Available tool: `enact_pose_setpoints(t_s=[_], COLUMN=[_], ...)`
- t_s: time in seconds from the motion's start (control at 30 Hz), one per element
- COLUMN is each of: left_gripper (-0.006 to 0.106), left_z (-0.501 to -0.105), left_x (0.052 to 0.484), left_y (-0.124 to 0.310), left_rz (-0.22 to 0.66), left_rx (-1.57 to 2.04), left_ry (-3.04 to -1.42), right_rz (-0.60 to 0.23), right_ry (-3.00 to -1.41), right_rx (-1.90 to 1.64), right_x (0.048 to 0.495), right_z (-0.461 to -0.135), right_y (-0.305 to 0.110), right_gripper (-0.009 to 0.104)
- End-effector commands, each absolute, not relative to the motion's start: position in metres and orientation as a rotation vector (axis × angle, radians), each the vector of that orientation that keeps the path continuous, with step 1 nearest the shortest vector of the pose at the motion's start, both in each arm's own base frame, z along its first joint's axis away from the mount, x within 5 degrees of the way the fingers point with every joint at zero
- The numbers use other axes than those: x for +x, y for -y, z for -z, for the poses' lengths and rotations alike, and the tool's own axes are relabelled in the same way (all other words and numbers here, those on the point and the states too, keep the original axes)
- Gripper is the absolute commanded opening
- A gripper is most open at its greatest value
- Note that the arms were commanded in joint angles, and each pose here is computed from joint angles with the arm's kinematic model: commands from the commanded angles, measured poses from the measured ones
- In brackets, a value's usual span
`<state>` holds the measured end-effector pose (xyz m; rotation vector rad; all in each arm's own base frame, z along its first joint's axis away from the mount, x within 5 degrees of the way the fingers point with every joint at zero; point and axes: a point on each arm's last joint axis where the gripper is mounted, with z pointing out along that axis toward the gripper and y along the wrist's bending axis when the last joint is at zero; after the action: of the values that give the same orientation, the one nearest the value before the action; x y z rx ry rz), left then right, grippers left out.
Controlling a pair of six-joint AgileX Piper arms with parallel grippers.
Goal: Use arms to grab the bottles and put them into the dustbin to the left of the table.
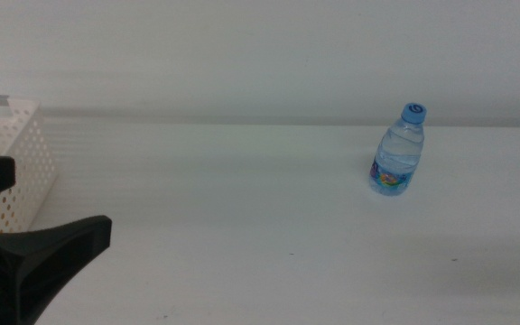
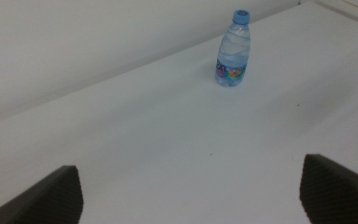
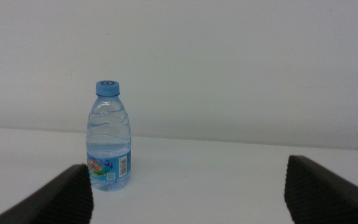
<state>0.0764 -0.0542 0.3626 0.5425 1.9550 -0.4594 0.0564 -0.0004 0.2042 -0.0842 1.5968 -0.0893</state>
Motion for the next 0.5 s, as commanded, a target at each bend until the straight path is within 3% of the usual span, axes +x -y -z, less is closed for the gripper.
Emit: enact_pose_setpoints(t_s=[0.0, 0.47], left_gripper=[0.094, 0.094], left_z=[-0.363, -0.375], left_x=[0.076, 0.080], left_y=[0.055, 0.055], left_rz=[0.477, 0.490], left_rx=[0.536, 0.484], left_ry=[-1.938, -1.810], right_rz=[0.098, 0.100], right_ry=[-1.601, -1.590], right_rx=[-0.092, -0.094], right_x=[0.055, 0.055], right_z=[-0.192, -0.193], right_y=[0.001, 0.000], right_gripper=[0.082, 0.082])
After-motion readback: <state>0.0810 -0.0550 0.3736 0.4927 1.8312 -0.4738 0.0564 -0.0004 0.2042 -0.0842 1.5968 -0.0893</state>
